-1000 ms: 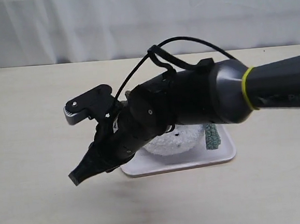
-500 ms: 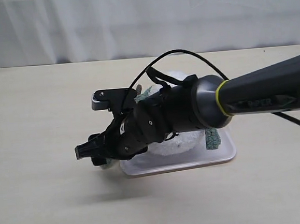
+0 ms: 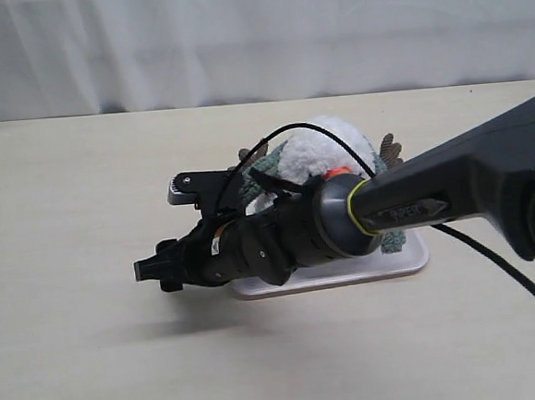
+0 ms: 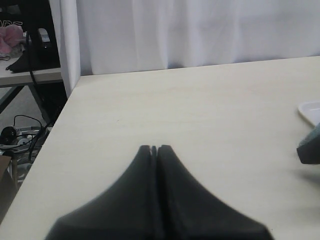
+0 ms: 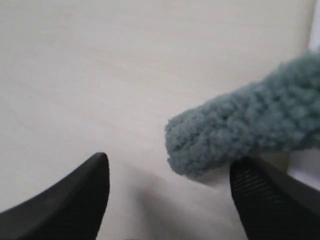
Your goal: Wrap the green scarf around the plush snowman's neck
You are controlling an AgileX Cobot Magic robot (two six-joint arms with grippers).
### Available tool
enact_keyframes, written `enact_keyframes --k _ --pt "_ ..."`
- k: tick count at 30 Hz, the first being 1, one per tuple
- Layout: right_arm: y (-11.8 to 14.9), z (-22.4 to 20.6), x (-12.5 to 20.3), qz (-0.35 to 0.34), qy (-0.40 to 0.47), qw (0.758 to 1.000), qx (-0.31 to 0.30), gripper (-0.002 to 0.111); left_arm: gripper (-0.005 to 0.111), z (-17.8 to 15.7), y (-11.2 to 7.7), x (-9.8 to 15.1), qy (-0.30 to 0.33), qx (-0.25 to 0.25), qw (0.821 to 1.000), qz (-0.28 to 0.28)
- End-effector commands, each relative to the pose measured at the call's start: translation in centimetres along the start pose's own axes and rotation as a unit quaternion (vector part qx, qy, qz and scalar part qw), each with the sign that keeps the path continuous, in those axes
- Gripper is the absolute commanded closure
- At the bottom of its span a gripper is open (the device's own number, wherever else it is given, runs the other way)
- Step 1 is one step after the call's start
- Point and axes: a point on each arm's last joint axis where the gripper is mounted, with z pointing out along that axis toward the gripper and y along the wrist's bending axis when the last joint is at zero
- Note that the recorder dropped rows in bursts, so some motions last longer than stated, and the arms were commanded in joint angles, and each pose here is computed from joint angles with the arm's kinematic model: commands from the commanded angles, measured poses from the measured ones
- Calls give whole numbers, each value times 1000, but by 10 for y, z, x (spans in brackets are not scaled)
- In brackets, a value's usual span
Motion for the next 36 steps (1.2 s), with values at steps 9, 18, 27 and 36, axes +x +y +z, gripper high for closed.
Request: enact_keyframes --k 9,18,27,36 --pt "-3 0 -7 26 -35 999 -6 59 107 0 -1 0 -3 4 1000 1" --pt "-3 0 -7 12 -35 999 -7 104 107 0 -1 0 -3 4 1000 1" --pt "3 -20 -12 -61 4 998 2 104 107 0 -1 0 -3 4 1000 1" --pt "-1 -61 -16 -157 105 979 73 104 107 0 -1 0 -3 4 1000 1"
